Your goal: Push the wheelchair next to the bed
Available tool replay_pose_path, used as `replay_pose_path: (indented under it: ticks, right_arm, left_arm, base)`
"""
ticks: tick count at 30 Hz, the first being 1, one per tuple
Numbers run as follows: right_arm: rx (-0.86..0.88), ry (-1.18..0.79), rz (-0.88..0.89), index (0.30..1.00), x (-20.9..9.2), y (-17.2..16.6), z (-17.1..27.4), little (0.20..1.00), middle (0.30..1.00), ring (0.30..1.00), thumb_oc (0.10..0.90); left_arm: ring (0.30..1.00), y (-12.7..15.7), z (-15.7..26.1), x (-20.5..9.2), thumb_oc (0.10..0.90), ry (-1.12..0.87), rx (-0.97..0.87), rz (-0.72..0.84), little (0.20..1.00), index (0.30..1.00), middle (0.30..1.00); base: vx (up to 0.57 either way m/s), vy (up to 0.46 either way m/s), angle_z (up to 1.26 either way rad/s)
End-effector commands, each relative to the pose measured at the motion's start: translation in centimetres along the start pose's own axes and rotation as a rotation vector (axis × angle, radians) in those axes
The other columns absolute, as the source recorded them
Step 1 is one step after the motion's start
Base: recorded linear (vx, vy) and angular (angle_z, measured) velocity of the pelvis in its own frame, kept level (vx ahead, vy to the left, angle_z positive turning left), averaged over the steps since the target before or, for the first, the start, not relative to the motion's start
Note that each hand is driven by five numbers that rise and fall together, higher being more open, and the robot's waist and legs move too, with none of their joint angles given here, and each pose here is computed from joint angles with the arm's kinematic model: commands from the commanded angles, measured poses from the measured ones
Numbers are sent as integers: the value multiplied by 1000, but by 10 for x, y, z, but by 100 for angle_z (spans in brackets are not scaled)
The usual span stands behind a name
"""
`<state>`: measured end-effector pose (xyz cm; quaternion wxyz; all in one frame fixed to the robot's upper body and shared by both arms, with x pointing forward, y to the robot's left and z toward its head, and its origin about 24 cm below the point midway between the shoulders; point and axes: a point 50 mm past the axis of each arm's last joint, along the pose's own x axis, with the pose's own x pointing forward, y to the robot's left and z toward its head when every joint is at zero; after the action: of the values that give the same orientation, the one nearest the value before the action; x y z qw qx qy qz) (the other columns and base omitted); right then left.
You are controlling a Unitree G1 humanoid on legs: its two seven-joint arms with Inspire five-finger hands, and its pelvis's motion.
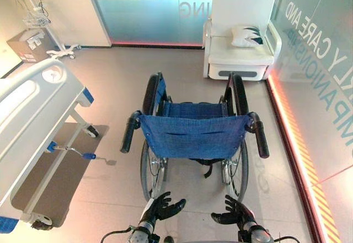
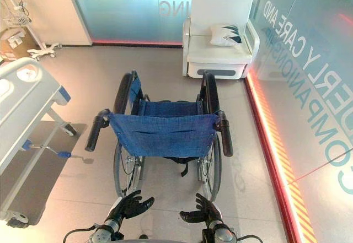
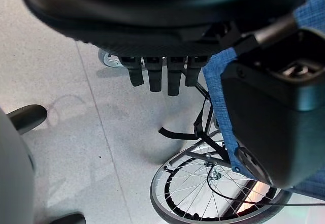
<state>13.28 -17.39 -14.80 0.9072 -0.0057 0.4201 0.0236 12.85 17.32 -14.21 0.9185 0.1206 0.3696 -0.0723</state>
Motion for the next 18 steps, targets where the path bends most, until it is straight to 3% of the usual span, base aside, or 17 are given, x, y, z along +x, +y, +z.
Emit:
replay_pose_path:
  ticks: [1,18]
  right_arm:
    - [51,-144,9,900,12,-2,41,900,900,900,800]
    - [51,-106,38,900,12,2,36,900,900,900,800]
  left_arm:
    - [900,4,39,18,800,-133,-55,34,900,900,900]
    - [900,-1,27,16,800,-60,-28,-1,900,900,900]
  base:
    - [0,0,0]
    - [-2,0,0]
